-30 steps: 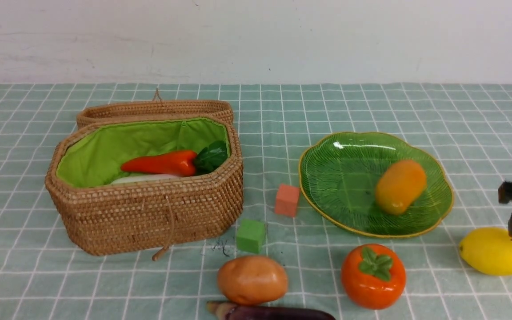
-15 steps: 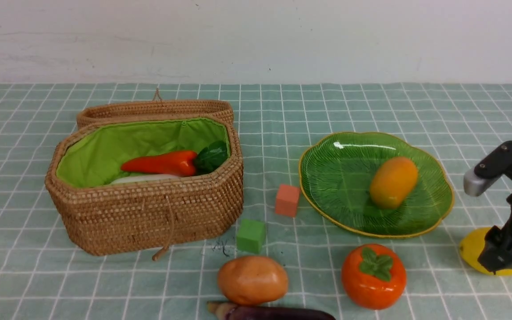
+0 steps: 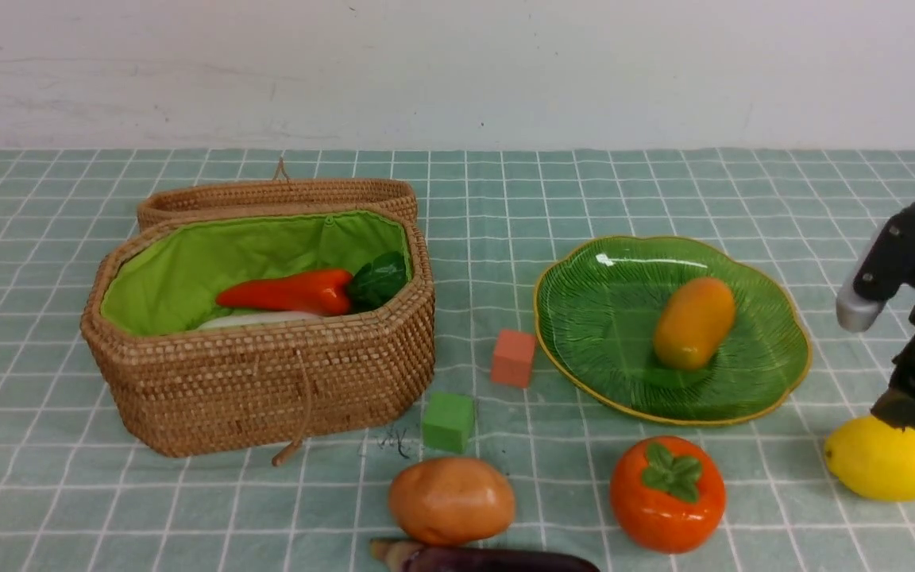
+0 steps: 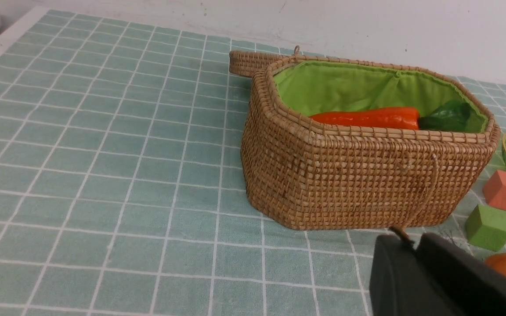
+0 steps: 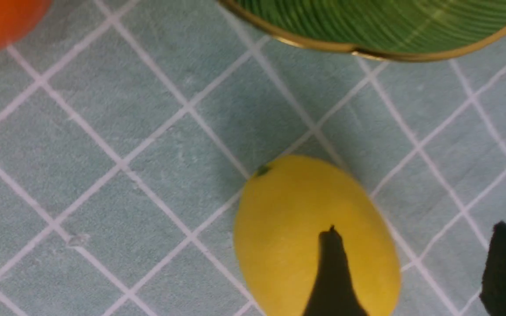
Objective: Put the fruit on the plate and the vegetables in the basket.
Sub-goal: Use the right arm to grab a lemon and put it into the right plate
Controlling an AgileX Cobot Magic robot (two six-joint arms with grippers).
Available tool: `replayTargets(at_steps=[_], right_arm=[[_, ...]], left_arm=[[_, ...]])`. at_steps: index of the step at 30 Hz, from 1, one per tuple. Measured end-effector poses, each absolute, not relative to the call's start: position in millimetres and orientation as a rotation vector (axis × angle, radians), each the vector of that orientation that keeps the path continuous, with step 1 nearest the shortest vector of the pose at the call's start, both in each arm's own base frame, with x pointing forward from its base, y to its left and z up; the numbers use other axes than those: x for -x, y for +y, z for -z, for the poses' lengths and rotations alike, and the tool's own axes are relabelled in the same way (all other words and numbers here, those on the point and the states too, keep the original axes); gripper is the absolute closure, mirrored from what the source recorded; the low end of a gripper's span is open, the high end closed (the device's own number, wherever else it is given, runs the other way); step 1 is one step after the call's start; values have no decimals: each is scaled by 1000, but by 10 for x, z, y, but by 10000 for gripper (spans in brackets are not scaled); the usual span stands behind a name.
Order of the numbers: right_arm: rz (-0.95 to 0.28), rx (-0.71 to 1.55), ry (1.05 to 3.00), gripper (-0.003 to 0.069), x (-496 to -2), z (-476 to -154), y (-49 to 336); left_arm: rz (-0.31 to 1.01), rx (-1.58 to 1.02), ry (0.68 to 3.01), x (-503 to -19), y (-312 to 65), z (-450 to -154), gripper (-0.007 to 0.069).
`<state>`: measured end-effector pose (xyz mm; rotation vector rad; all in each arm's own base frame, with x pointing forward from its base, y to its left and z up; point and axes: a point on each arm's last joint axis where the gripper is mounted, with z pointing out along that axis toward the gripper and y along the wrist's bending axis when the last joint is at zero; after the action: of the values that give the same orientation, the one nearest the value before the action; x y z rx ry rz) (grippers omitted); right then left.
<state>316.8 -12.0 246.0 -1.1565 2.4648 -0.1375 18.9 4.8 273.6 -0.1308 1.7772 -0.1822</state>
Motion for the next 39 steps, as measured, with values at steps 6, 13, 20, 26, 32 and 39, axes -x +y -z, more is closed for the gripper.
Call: replayTargets(at_steps=[6, 13, 20, 26, 32, 39], right_arm=[[71, 1090, 2442, 318, -3123, -2582, -66], [22, 1106, 2476, 232, -3082, -2567, -50], [33, 1037, 2530, -17, -3072, -2558, -75], [129, 1070, 2552, -18, -3125, -2474, -144], [62, 1188, 2624, -18, -3254, -2077, -151], [5, 1286, 2764, 0, -3353, -1576, -194]], left_arm=[[182, 131, 1777, -189, 48, -2736, 557], [182, 131, 1777, -189, 48, -2736, 554], [182, 131, 1777, -189, 48, -2736, 550], [182, 131, 1777, -189, 48, -2736, 544], [182, 131, 1777, -189, 48, -2736, 538], [182, 131, 1777, -189, 48, -2736, 533]])
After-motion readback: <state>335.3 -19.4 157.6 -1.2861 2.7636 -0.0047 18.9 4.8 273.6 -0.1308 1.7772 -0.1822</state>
